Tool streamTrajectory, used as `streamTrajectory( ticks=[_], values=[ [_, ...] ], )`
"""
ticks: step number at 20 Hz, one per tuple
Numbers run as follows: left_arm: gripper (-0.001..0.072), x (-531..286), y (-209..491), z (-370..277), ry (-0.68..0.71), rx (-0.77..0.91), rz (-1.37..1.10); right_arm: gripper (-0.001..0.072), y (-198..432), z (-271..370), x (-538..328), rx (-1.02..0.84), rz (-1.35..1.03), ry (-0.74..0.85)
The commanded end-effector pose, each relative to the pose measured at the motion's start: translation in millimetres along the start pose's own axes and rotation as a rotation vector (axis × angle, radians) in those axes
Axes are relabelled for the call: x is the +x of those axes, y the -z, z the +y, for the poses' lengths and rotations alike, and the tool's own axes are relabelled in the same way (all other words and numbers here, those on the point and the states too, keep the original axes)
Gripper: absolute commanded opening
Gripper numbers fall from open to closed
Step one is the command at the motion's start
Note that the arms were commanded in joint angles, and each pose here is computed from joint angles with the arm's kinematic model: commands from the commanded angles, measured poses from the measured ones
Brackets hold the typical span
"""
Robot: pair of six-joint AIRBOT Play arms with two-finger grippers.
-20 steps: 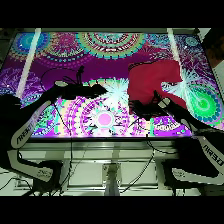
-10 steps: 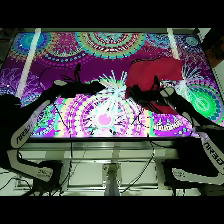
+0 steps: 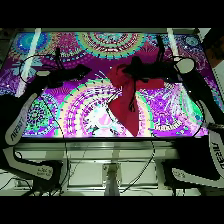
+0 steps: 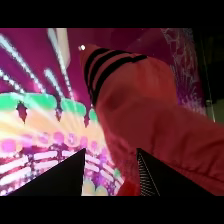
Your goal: Fold the clothes and pants, and hang the long-sleeved shirts on hangers.
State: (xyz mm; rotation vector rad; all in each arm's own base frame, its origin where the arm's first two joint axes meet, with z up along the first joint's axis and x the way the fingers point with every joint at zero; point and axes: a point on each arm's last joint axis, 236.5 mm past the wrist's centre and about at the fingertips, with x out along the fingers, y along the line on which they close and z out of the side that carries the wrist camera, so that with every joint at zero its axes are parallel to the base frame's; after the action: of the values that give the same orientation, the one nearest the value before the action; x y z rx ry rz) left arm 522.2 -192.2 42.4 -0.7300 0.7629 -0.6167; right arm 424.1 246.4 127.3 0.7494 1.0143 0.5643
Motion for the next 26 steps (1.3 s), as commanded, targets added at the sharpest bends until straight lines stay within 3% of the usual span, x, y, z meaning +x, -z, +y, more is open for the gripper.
streamTrajectory(
  ticks=[1,3,4,6,7,8,9,11,13,16,18,19,20,21,22,26],
  values=[
    [0.0337,-2.8,3.7,-0.4,0.004,0.027,0.029,0.0007,6.5,-124.9,-16.5,0.044,-0.009,0.449],
    [0.0339,1.4,10.6,-4.3,0.005,0.043,0.047,0.002,4.4,-194.5,-33.4,0.164,-0.063,0.631],
    [0.034,4.0,14.9,-7.4,0.008,0.051,0.058,0.0079,3.9,-224.5,-42.8,0.262,-0.094,0.692],
    [0.0368,10.7,25.4,-17.3,0.023,0.063,0.083,0.0425,1.6,-268.7,-57.2,0.444,-0.139,0.752],
    [0.0368,14.2,31.6,-23.3,0.034,0.069,0.098,0.0482,0.4,-284.1,-61.7,0.516,-0.152,0.757],
    [0.0368,18.2,41.9,-32.3,0.054,0.076,0.126,0.0479,0.5,-292.3,-63.8,0.562,-0.153,0.749],
    [0.0367,21.8,54.8,-42.1,0.081,0.081,0.164,0.0416,1.8,-295.4,-65.2,0.588,-0.142,0.738],
    [0.0367,30.3,87.8,-63.6,0.141,0.092,0.257,0.0091,2.3,-289.0,-64.7,0.471,-0.075,0.712],
    [0.0367,43.0,116.6,-79.4,0.168,0.106,0.317,0.0007,2.0,-276.6,-63.0,0.357,-0.005,0.681],
    [0.0369,67.4,144.4,-78.2,0.135,0.1,0.343,0.0006,-1.8,-244.5,-51.5,0.196,0.076,0.552],
    [0.0503,78.0,160.2,-70.5,0.117,0.077,0.369,0.0008,0.5,-223.0,-46.2,0.182,0.114,0.46],
    [0.0503,81.1,165.4,-65.4,0.103,0.034,0.382,0.0019,0.3,-218.3,-46.3,0.186,0.119,0.444],
    [0.0528,83.2,168.6,-60.3,0.092,0.001,0.39,0.0099,0.1,-215.8,-46.7,0.187,0.123,0.439],
    [0.0553,84.8,169.9,-54.8,0.078,-0.042,0.395,0.0266,-0.9,-215.1,-47.1,0.187,0.121,0.437],
    [0.0553,86.5,171.3,-49.1,0.06,-0.1,0.399,0.0346,-1.0,-215.0,-47.1,0.187,0.121,0.437],
    [0.0553,99.1,177.3,-25.0,-0.005,-0.249,0.386,0.0345,-0.8,-215.0,-47.2,0.183,0.123,0.437]
  ],
)
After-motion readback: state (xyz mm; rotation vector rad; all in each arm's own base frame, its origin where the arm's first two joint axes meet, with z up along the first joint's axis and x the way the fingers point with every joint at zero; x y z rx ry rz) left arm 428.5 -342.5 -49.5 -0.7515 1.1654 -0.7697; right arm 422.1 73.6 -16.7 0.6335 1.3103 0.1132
